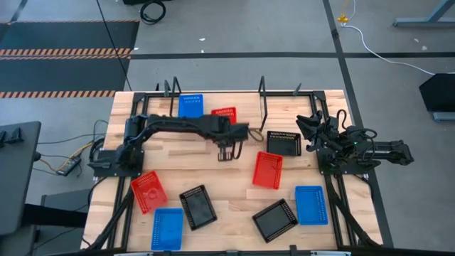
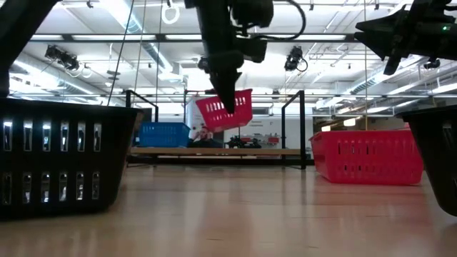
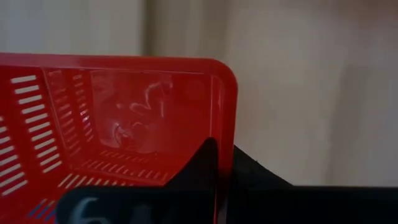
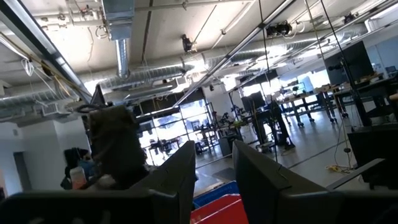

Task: Stack baskets on shelf by color
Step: Put the top red basket on the shelf

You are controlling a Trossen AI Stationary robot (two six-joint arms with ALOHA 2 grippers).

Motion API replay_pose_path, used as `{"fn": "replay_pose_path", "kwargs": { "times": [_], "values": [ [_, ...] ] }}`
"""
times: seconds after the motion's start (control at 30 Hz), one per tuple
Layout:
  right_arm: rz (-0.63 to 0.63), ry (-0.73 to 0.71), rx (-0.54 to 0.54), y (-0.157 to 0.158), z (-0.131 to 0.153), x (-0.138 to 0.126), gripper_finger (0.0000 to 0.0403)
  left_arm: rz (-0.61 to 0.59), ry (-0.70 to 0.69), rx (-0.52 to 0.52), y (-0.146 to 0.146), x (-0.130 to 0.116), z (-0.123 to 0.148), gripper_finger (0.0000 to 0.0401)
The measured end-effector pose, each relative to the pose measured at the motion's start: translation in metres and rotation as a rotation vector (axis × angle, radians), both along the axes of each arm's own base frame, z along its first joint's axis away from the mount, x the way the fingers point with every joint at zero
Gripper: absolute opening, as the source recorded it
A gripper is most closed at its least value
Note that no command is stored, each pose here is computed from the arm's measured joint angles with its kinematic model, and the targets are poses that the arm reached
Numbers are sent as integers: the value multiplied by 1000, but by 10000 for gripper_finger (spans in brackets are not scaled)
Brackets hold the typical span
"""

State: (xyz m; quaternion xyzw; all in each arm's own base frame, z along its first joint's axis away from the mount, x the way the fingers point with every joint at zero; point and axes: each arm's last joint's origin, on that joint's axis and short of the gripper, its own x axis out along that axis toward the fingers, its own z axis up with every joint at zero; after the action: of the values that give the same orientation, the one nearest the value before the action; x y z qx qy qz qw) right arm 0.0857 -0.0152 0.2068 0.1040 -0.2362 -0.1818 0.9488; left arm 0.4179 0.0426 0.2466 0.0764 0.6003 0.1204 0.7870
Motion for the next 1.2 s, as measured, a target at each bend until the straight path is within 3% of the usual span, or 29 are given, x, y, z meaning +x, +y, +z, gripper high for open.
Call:
{"fn": "replay_pose_path", "kwargs": {
  "times": [0.5,1.2],
  "values": [
    [-8,17,-17,0,-1,0,114,82,64,13,70,-13,-39,8],
    [-8,17,-16,0,-1,0,114,34,86,25,77,-16,-47,19]
  ]
}}
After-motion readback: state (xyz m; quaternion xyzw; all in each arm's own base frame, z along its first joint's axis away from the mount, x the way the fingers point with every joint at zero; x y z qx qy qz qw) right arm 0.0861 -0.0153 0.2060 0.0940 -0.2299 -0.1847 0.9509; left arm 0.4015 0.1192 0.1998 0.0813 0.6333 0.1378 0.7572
